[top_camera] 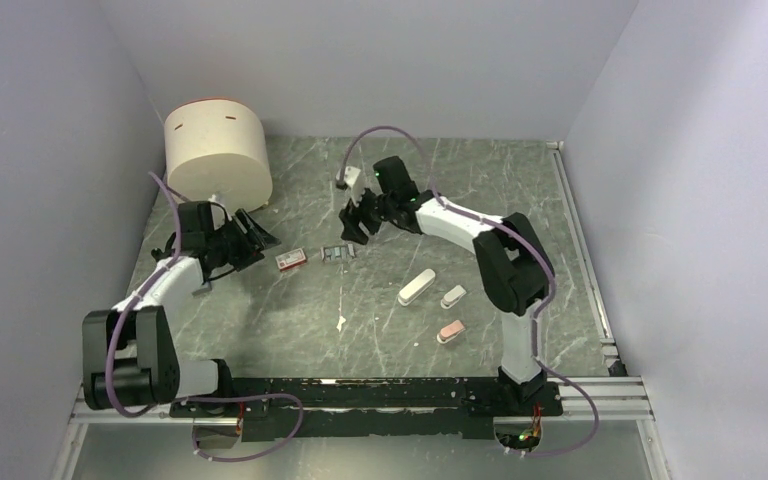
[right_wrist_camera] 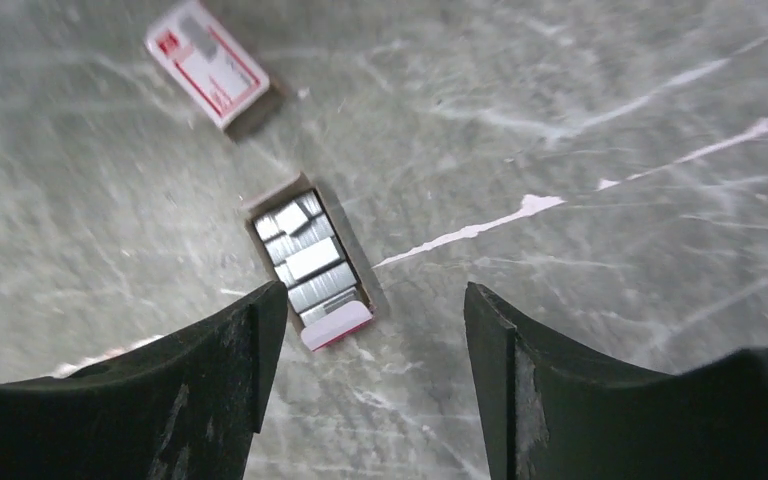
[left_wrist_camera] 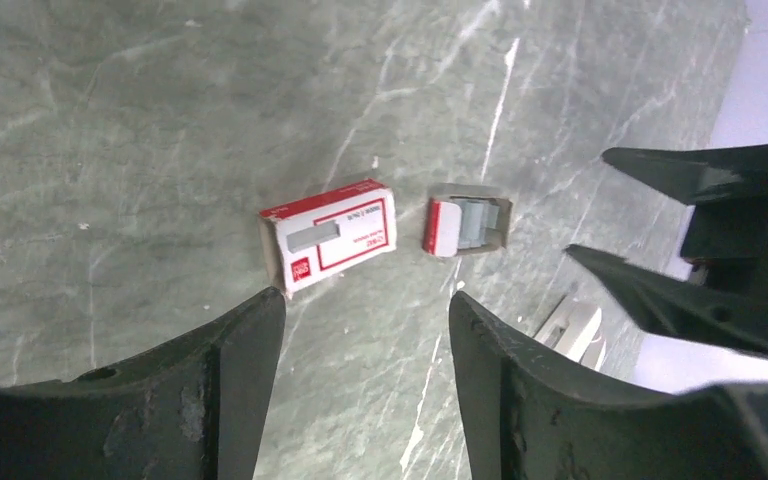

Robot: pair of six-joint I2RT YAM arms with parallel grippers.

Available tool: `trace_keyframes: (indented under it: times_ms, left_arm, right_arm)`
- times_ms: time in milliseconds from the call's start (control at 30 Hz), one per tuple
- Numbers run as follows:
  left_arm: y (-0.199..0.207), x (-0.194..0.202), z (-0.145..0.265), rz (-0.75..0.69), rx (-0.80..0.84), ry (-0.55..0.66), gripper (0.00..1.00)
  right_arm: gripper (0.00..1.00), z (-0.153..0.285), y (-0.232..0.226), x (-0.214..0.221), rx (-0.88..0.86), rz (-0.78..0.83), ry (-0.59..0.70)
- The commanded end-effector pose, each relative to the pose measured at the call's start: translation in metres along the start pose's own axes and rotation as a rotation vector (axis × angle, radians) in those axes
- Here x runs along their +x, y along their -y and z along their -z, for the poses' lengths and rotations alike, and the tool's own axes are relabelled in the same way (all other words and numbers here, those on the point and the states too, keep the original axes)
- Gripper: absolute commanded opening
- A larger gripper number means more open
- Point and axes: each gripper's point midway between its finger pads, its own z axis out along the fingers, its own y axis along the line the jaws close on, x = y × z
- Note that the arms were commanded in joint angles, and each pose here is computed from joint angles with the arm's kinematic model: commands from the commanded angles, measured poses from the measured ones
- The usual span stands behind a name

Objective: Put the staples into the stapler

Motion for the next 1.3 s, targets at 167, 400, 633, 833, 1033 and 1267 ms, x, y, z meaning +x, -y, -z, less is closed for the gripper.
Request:
trace_keyframes:
  times_ms: [167,400,633,833,1033,1267]
  left_arm:
    - [0.063,-0.003,0.042,-0.188,0.176,0.088,0.62]
    - [0.085,0.011,0.056,-0.292,0.242,0.104,0.66]
    - [0.081,0.012,0.061,-0.342,0.213,0.111,0.67]
    - [0.078,0.011,0.056,-0.324,0.201,0.115,0.69]
    - [0.073,0.012,0.052,-0.309,0.184,0.110,0.69]
    - [0.070,0.013,0.048,-0.297,0.177,0.101,0.70]
  right_arm:
    - [0.66,0.052,0.015,-0.050,0.253,-0.443,0.109]
    - [0.68,0.041,-0.006,-0.020,0.359,-0.581,0.060]
    - [0.62,0.014,-0.001,0.010,0.577,-0.650,-0.112]
    - [0.54,0.000,0.002,0.024,0.605,-0.675,-0.152]
    - [0.48,-0.005,-0.002,0.032,0.591,-0.681,-0.191]
    - [0.50,-0.004,-0.006,0.041,0.587,-0.675,-0.221]
